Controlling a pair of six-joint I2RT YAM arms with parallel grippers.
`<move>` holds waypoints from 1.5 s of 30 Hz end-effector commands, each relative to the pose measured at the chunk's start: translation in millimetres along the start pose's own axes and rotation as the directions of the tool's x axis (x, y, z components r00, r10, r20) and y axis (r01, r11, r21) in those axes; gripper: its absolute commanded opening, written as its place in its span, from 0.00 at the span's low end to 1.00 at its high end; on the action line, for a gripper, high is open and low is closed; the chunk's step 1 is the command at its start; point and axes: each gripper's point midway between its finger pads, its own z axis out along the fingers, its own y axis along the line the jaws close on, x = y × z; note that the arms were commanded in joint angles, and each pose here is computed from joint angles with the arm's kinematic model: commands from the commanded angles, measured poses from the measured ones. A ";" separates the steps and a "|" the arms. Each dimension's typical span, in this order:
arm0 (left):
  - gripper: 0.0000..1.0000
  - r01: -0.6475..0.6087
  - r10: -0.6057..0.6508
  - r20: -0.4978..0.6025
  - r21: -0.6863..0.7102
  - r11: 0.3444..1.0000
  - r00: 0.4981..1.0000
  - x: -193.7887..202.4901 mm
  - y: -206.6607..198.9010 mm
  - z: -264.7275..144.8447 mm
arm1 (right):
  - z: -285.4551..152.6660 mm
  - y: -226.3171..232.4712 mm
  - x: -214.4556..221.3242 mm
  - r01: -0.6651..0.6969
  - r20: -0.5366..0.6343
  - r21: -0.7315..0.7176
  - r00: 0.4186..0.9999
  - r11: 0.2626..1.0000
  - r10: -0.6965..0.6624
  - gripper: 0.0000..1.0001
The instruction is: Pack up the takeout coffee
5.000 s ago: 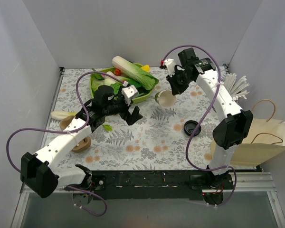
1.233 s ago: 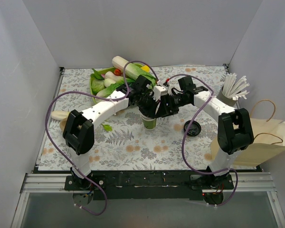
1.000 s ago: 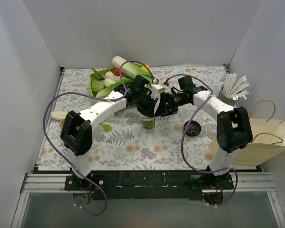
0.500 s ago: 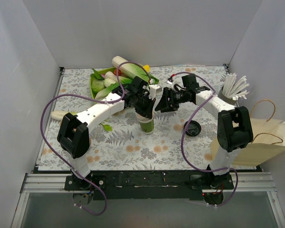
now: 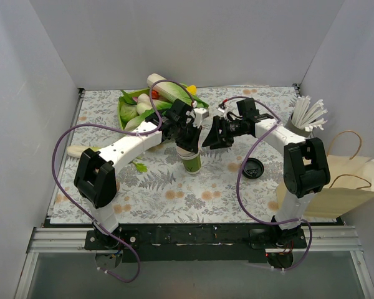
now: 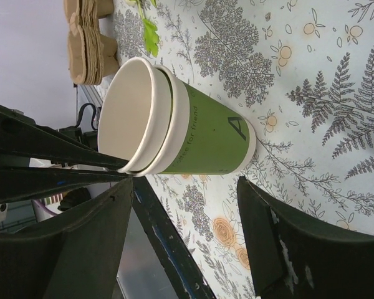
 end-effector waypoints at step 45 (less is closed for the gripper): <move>0.00 -0.151 0.139 0.222 0.038 0.988 0.965 -70.3 -30.3 -59.6 | 29.8 -15.6 -8.9 0.068 -0.053 0.219 0.997 0.973 -0.058 0.79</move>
